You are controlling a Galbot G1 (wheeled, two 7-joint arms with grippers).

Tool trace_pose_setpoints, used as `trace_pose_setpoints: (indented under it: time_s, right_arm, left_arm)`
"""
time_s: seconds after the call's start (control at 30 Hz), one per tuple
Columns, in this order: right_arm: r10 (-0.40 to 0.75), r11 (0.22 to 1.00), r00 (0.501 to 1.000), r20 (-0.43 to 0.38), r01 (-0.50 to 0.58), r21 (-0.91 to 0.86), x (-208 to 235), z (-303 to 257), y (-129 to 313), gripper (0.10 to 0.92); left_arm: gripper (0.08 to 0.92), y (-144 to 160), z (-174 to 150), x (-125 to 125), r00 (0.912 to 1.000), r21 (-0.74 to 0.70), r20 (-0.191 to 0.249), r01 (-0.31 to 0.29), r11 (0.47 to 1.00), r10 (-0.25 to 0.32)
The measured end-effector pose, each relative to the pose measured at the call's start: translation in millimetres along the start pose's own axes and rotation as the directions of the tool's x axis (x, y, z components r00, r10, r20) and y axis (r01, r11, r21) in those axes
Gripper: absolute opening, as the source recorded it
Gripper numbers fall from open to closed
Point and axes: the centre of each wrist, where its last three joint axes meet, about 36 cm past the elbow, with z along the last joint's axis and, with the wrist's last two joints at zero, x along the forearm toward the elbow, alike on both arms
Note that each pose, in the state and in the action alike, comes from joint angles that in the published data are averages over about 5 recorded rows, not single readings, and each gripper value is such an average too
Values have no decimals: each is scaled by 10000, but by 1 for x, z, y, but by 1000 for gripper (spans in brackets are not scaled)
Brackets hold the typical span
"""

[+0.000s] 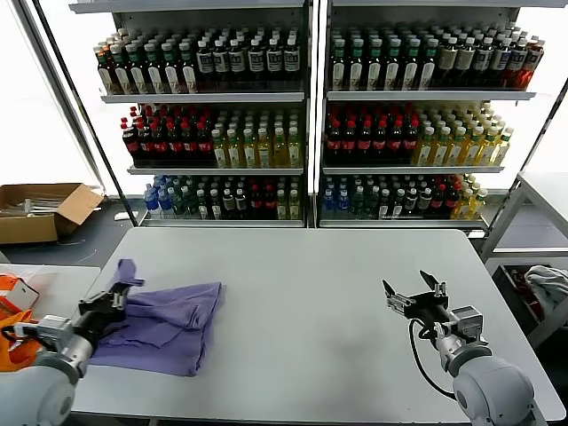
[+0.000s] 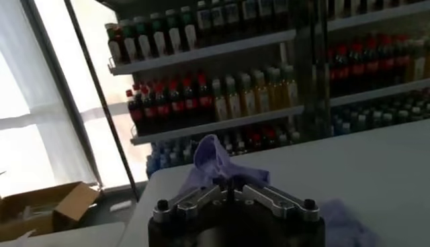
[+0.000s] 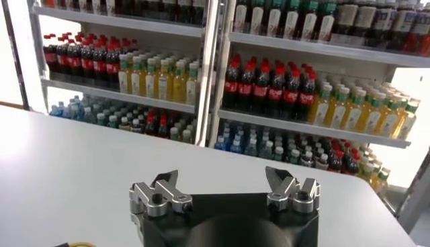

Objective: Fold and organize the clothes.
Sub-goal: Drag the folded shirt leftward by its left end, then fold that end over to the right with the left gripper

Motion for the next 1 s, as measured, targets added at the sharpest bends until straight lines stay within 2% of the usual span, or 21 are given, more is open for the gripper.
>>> trace_pose_setpoints:
  time_s: [0.2, 0.43, 0.83, 0.93, 1.0]
  right_arm:
    - [88, 9999, 9999, -100, -89, -107, 3, 7, 1, 823]
    - [92, 9998, 9996, -249, -96, -150, 5, 13, 2, 823]
    - [3, 9999, 9993, -384, -9, -156, 7, 19, 8, 823]
    - [-20, 9999, 9992, -398, 14, -163, 7, 20, 10, 823]
    - [-22, 9999, 9992, -391, 15, -167, 7, 20, 11, 823]
  left_arm:
    - [98, -36, 5, -4, 9969, -1, -39, -790, 9969, 790]
    - [98, -64, 19, -10, 9889, 68, -290, -1457, 9893, 1459]
    - [98, -90, 39, -24, 9791, 388, -545, -1942, 9802, 1961]
    - [118, -95, 43, -27, 9775, 530, -564, -2002, 9783, 2031]
    - [160, -99, 46, -28, 9762, 672, -541, -2063, 9762, 2101]
